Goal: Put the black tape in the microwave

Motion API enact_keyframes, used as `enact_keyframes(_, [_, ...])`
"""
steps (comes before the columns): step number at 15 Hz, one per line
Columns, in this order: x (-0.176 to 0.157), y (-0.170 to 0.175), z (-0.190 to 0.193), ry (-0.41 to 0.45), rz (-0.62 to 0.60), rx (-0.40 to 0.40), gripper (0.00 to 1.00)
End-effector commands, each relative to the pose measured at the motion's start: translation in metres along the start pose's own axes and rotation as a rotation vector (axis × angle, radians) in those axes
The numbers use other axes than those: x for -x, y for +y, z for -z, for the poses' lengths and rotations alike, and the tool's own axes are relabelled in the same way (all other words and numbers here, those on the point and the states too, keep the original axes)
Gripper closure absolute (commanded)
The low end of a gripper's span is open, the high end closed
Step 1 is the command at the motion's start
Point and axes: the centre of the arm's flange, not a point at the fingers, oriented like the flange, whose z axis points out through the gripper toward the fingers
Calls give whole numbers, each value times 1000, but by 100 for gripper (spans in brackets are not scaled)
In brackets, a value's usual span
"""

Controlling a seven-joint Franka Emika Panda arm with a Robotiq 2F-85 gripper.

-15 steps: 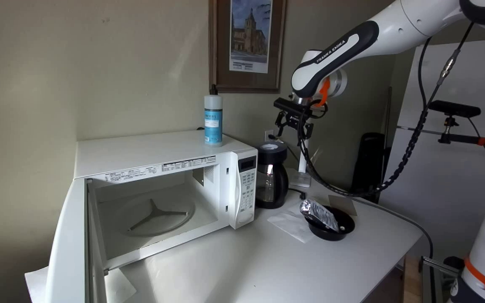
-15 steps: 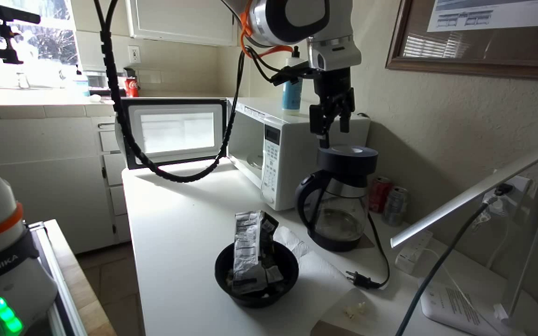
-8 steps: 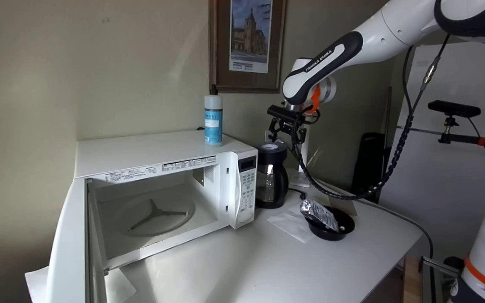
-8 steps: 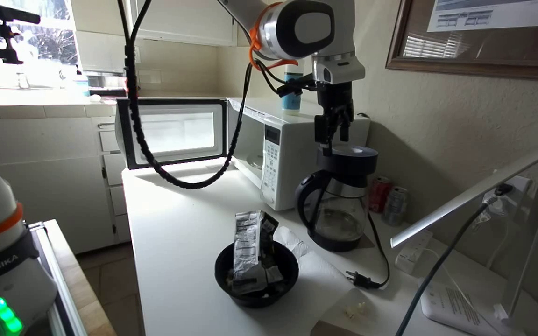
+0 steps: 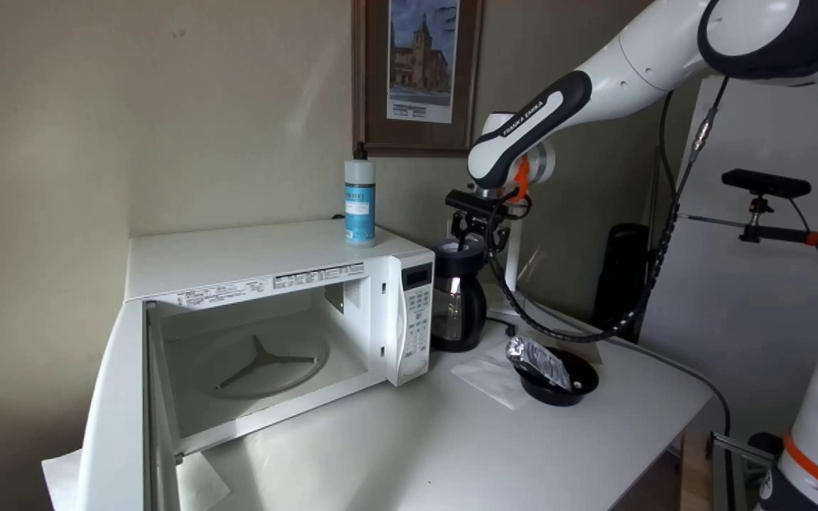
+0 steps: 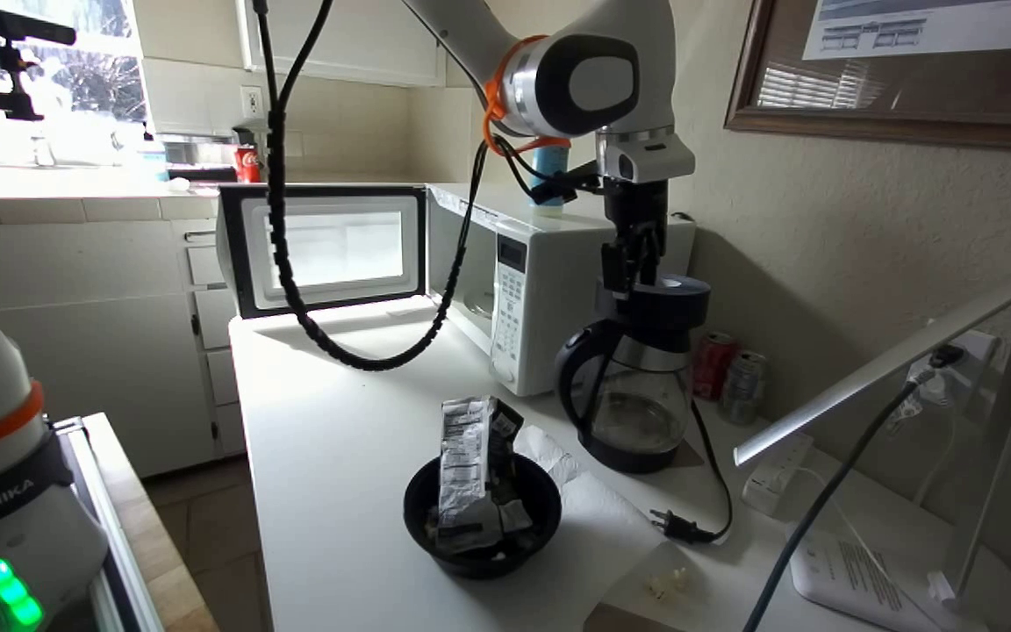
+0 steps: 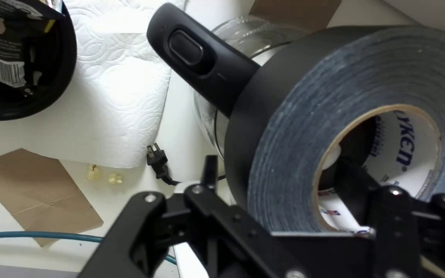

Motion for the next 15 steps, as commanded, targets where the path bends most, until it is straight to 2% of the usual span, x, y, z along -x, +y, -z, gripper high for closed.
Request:
enact_keyframes(1, [-3, -6, -6, -3, 8, 19, 55])
enact_keyframes(4, [-5, -2, -5, -3, 4, 26, 74])
enact_keyframes(7, [-6, 14, 16, -6, 15, -8, 77])
enact_keyframes(12, [-9, 83, 66, -35, 101, -70, 77])
enact_keyframes(15, [7, 119, 95, -75, 176, -110, 77])
